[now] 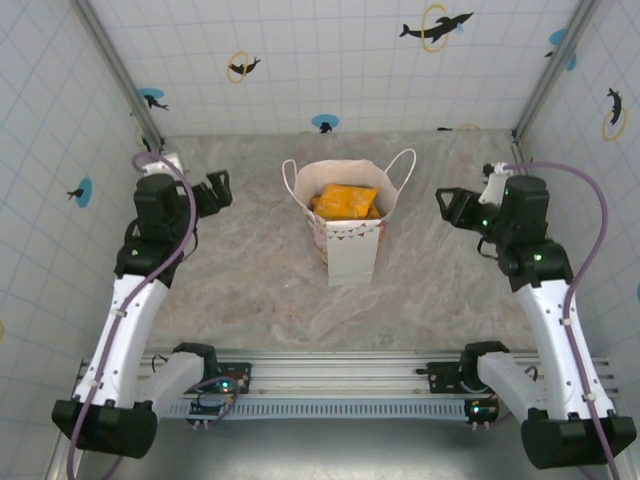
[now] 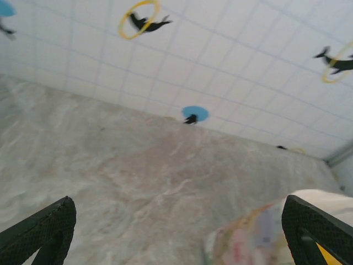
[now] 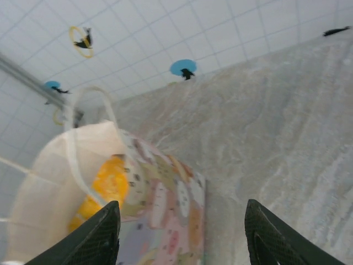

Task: Place the snacks into the paper bag

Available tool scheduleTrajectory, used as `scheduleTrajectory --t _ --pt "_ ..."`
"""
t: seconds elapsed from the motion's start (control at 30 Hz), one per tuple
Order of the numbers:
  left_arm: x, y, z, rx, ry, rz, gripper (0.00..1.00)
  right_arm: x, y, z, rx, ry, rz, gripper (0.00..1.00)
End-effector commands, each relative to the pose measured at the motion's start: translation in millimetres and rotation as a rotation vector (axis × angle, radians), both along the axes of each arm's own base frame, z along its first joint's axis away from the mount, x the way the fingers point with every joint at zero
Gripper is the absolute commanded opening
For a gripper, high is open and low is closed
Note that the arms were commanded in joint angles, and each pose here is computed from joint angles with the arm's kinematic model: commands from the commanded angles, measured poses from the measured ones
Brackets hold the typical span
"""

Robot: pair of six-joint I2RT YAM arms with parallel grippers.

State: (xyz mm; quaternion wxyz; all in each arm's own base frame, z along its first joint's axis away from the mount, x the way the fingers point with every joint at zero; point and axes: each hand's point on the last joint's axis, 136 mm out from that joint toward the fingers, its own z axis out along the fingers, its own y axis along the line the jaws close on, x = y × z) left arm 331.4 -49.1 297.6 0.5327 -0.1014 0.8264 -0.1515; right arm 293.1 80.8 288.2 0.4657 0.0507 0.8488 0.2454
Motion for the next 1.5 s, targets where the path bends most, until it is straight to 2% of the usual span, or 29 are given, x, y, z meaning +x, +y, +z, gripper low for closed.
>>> scheduleTrajectory --t 0.0,0.1,0.23,0.33,0.57,0.67,0.87,1.1,1.23,1.33,1.37,1.4,1.47 --pt "6 27 -29 0.034 -0.054 0.121 0.98 5 -24 -14 -0.044 -0.085 -0.125 0.97" --pt "0 45 -61 0.092 -0.110 0.208 0.98 5 -41 -43 -0.101 -0.100 -0.193 0.97" --pt "-7 48 -97 0.187 -0.184 0.185 0.98 6 -57 -87 -0.161 -0.109 -0.270 0.97" --pt "-15 58 -117 0.212 -0.213 0.241 0.98 5 -63 -121 -0.179 -0.137 -0.297 0.97" --pt "-31 88 -134 0.257 -0.235 0.404 0.98 -4 -68 -177 -0.215 -0.221 -0.307 0.97" --pt "-37 92 -141 0.271 -0.253 0.426 0.98 -8 -70 -193 -0.247 -0.215 -0.306 0.97" --pt "-41 95 -174 0.326 -0.194 0.425 0.98 -9 -73 -207 -0.311 -0.207 -0.296 0.97" --pt "-47 95 -188 0.440 -0.221 0.389 0.98 -11 -81 -207 -0.368 -0.265 -0.325 0.98" --pt "-47 88 -203 0.441 -0.193 0.336 0.98 -10 -82 -217 -0.407 -0.245 -0.305 0.98" --pt "-57 82 -207 0.431 -0.225 0.297 0.98 -7 -88 -217 -0.394 -0.257 -0.331 0.98" --pt "-56 83 -190 0.441 -0.299 0.310 0.98 -3 -87 -216 -0.391 -0.258 -0.323 0.98" --pt "-59 81 -188 0.433 -0.312 0.304 0.98 1 -86 -217 -0.400 -0.252 -0.303 0.98" --pt "-52 85 -210 0.412 -0.212 0.305 0.98 4 -86 -213 -0.414 -0.280 -0.298 0.98"
